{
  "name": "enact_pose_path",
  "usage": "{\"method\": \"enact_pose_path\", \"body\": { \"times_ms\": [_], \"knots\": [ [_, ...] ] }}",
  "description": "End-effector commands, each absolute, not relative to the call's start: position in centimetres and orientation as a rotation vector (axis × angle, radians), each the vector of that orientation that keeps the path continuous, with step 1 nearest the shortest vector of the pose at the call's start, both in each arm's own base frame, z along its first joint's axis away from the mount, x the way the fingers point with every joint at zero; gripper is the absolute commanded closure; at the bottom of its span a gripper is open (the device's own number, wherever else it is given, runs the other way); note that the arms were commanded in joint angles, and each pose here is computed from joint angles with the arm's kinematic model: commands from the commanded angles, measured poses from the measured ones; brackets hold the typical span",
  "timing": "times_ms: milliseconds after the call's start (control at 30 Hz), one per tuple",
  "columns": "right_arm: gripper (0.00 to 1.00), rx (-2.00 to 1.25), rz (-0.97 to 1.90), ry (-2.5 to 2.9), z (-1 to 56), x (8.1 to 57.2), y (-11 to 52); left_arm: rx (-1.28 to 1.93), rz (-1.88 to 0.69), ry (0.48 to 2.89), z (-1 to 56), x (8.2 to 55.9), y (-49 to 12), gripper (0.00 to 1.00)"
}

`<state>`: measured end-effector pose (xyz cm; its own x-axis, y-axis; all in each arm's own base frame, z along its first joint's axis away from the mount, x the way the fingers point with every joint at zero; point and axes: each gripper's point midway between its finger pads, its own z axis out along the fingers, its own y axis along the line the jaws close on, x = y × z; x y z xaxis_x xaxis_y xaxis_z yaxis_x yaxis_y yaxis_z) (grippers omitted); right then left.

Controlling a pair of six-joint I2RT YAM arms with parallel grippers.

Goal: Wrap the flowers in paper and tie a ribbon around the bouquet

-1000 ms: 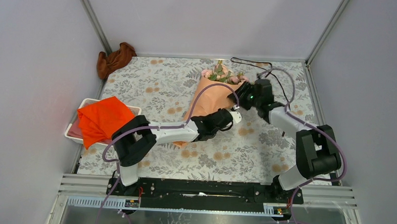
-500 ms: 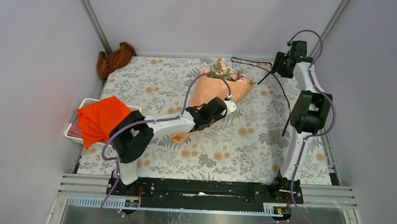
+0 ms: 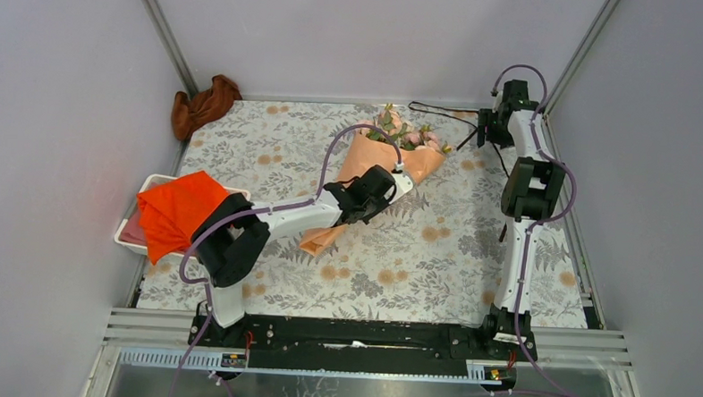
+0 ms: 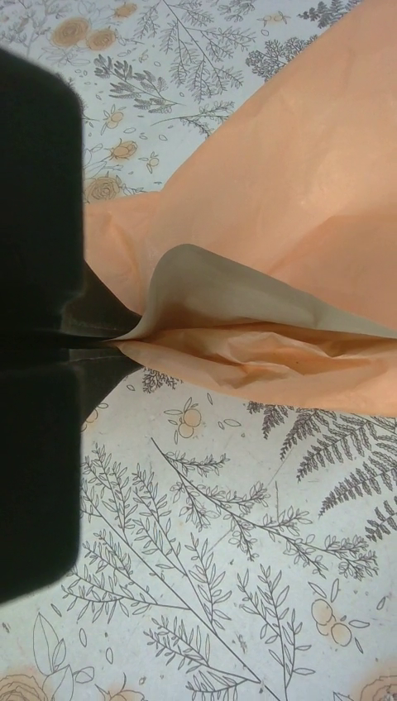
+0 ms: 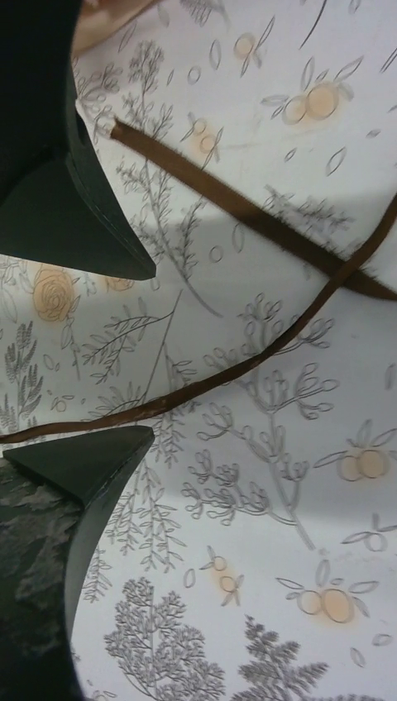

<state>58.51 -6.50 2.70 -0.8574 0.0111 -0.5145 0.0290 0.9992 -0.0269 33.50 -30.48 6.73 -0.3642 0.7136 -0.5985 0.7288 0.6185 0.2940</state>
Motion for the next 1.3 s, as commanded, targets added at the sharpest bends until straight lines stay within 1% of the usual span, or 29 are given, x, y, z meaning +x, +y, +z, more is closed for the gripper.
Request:
{"method": "enact_pose_path", "body": {
  "times_ms": [0, 100, 133, 200, 300, 333, 467, 700, 933, 1000, 1033, 1067, 1100, 1167, 1200, 1267],
  "knots": [
    [0.28, 0.049, -0.147, 2.667, 4.0, 56.1, -8.5, 1.106, -0.083, 2.141, 8.1, 33.5, -30.9, 1.0],
    [0.29, 0.109, -0.152, 2.629, 7.4, 54.5, -8.8, 1.105, -0.083, 2.146, 8.0, 33.5, -30.8, 1.0],
    [0.29, 0.137, -0.158, 2.593, 9.4, 53.9, -9.0, 1.103, -0.086, 2.147, 8.0, 33.5, -30.8, 1.0],
    [0.28, 0.217, -0.158, 2.585, 10.3, 51.9, -9.1, 1.098, -0.094, 2.149, 8.1, 33.4, -30.8, 1.0],
    [0.27, 0.355, -0.149, 2.642, 8.8, 47.7, -9.1, 1.092, -0.116, 2.154, 8.1, 33.3, -30.9, 1.0],
    [0.27, 0.385, -0.149, 2.691, 7.0, 45.7, -8.8, 1.093, -0.12, 2.152, 8.1, 33.2, -31.0, 1.0],
    [0.26, 0.43, -0.167, 2.744, 4.0, 42.8, -9.1, 1.091, -0.135, 2.147, 8.5, 33.1, -31.1, 1.0],
    [0.3, 0.447, -0.214, 2.811, 1.1, 41.6, -11.5, 1.098, -0.157, 2.151, 8.5, 32.7, -31.2, 1.0],
    [0.35, 0.411, -0.09, 2.805, -0.1, 42.4, -11.5, 1.106, -0.164, 2.156, 8.3, 32.7, -31.3, 1.0],
    [0.42, 0.404, -0.056, 2.811, -0.5, 42.8, -11.4, 1.106, -0.161, 2.157, 8.3, 32.7, -31.3, 1.0],
    [0.49, 0.399, -0.021, 2.81, -0.6, 43.1, -11.1, 1.105, -0.159, 2.156, 8.3, 32.7, -31.3, 1.0],
    [0.64, 0.398, -0.007, 2.817, -0.7, 43.2, -10.9, 1.105, -0.16, 2.157, 8.3, 32.7, -31.3, 1.0],
    [0.76, 0.402, 0.007, 2.822, -0.6, 43.1, -10.7, 1.104, -0.159, 2.157, 8.3, 32.7, -31.2, 1.0],
    [0.96, 0.426, 0.033, 2.826, -0.2, 42.6, -10.3, 1.102, -0.164, 2.161, 8.3, 32.7, -31.2, 1.0],
    [1.0, 0.483, 0.066, 2.827, -0.1, 41.7, -9.5, 1.098, -0.173, 2.163, 8.3, 32.7, -31.3, 1.0],
    [1.0, 0.54, 0.15, 2.782, 0.8, 40.3, -7.4, 1.086, -0.188, 2.167, 8.5, 32.8, -31.4, 1.0]
  ]
}}
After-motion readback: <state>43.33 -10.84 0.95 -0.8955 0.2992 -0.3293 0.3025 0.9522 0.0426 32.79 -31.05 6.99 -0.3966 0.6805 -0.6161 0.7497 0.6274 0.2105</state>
